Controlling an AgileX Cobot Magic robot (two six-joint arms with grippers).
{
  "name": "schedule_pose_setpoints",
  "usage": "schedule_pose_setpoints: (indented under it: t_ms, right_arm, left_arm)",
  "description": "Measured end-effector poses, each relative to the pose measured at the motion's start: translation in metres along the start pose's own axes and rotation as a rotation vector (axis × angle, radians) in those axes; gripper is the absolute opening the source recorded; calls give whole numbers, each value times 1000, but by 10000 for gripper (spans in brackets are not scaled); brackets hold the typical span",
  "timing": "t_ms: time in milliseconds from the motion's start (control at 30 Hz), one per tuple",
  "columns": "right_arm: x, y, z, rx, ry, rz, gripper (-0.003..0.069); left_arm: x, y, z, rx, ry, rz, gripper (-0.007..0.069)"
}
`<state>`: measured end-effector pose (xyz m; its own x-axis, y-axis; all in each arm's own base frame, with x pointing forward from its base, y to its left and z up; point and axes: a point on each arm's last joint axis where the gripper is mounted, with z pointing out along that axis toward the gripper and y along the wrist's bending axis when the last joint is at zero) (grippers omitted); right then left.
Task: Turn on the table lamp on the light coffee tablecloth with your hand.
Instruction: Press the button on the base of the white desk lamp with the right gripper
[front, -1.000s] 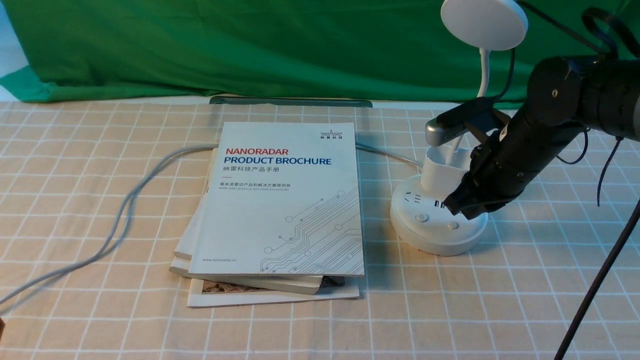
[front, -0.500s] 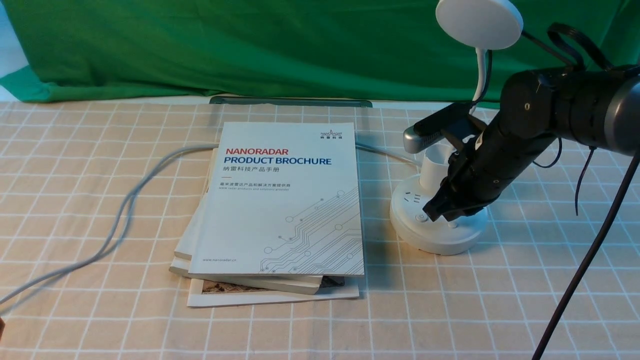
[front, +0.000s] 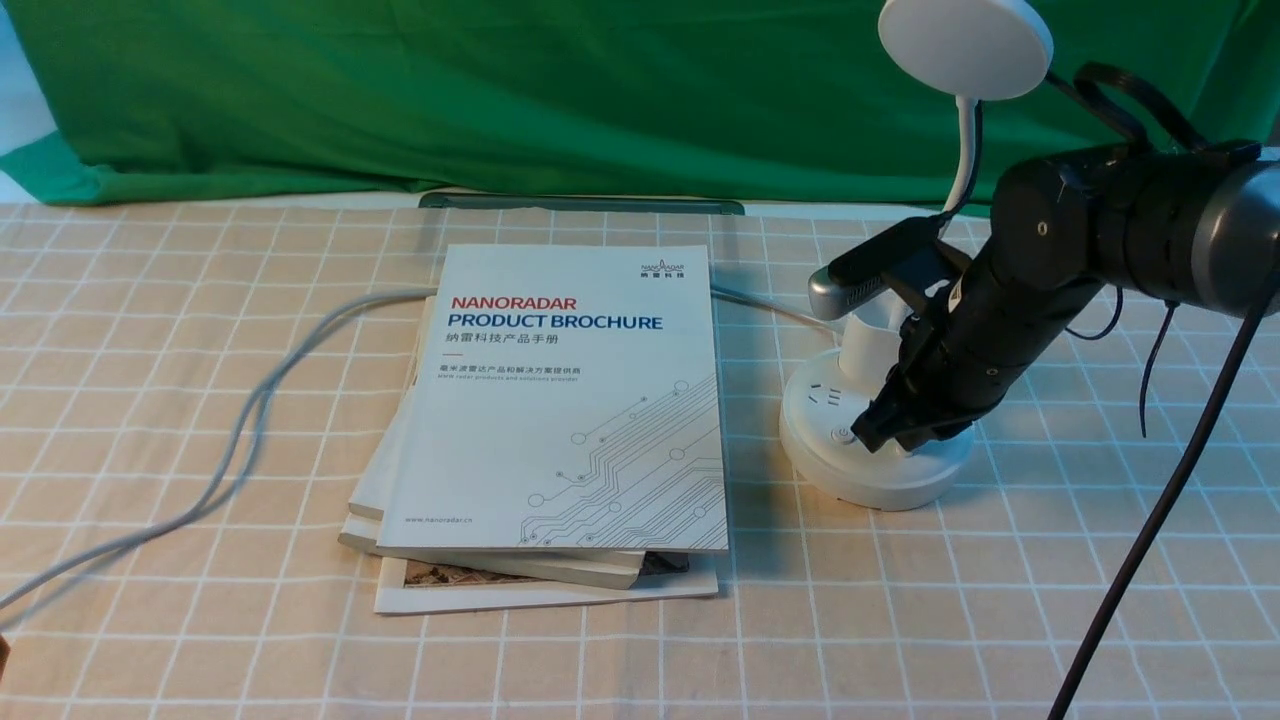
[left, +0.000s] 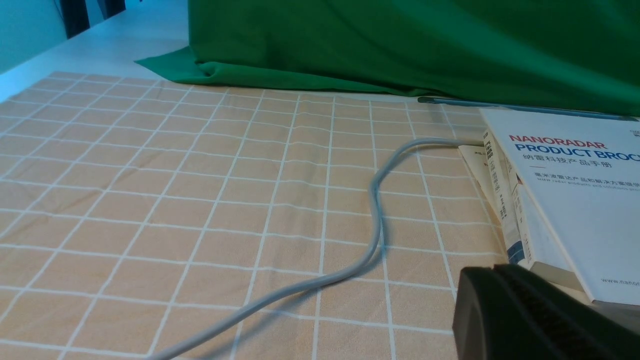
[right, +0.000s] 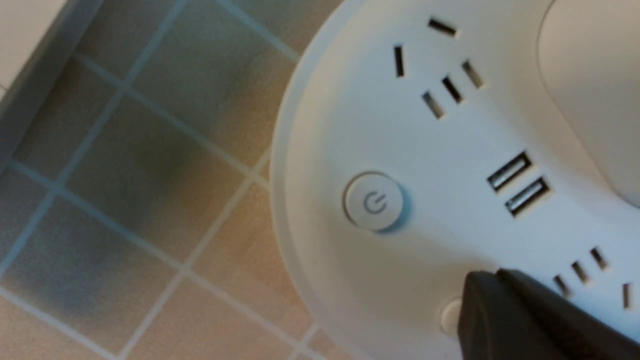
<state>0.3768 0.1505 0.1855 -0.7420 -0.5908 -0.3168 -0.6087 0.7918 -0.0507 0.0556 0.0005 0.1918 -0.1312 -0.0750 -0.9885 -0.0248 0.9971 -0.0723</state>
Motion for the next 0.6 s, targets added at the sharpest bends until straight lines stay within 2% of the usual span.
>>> schedule_pose_setpoints:
  t_ms: [600]
  right_arm:
    - [10, 3, 5, 3, -1, 5, 31]
  left_arm:
    - [0, 0, 0, 0, 0, 0, 21]
